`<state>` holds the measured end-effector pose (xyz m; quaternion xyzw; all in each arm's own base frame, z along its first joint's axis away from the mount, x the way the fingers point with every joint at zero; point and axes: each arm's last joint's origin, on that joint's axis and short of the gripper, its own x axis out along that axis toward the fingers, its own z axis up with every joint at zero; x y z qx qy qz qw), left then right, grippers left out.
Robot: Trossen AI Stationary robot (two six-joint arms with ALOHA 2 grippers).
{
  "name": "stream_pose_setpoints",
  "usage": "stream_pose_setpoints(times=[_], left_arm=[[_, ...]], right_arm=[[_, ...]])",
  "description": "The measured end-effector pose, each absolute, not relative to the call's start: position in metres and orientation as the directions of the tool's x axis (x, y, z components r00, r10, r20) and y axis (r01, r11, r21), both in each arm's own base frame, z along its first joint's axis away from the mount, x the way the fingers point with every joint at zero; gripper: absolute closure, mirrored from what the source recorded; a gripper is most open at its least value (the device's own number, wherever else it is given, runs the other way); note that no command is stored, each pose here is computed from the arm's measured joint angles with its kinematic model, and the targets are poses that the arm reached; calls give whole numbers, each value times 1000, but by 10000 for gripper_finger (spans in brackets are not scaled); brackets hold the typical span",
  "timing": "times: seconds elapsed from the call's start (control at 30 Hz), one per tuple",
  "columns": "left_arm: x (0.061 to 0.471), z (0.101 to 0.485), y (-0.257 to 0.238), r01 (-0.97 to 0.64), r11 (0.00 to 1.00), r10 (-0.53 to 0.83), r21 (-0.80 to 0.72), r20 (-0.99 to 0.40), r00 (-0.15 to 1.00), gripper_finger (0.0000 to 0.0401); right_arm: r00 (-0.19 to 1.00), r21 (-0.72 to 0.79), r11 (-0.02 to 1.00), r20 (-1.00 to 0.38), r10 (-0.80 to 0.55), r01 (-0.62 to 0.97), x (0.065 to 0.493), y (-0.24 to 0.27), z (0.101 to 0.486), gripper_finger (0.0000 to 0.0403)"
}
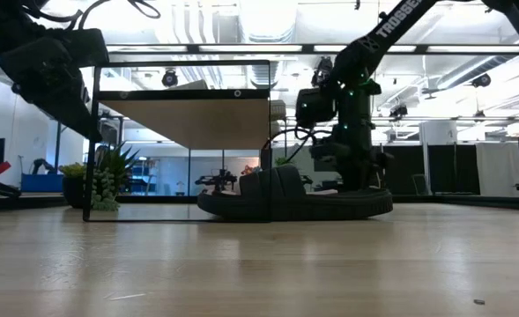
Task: Pick and place slides into the shelf
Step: Adjust the black slides under the shelf
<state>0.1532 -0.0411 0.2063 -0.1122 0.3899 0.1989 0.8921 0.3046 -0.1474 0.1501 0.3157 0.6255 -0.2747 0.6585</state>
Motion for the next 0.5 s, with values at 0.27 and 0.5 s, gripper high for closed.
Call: stream_pose_setpoints(times=[0.27, 0.5], left_arm=[[150, 207, -40, -441, 897, 266, -41, -745, 611, 401], [150, 207, -40, -440, 897, 266, -41, -745, 612, 401]], right_arm=[[125, 136, 606, -990, 60, 784, 317, -130, 150, 394], [137, 158, 560, -987, 80, 813, 318, -129, 151, 394]])
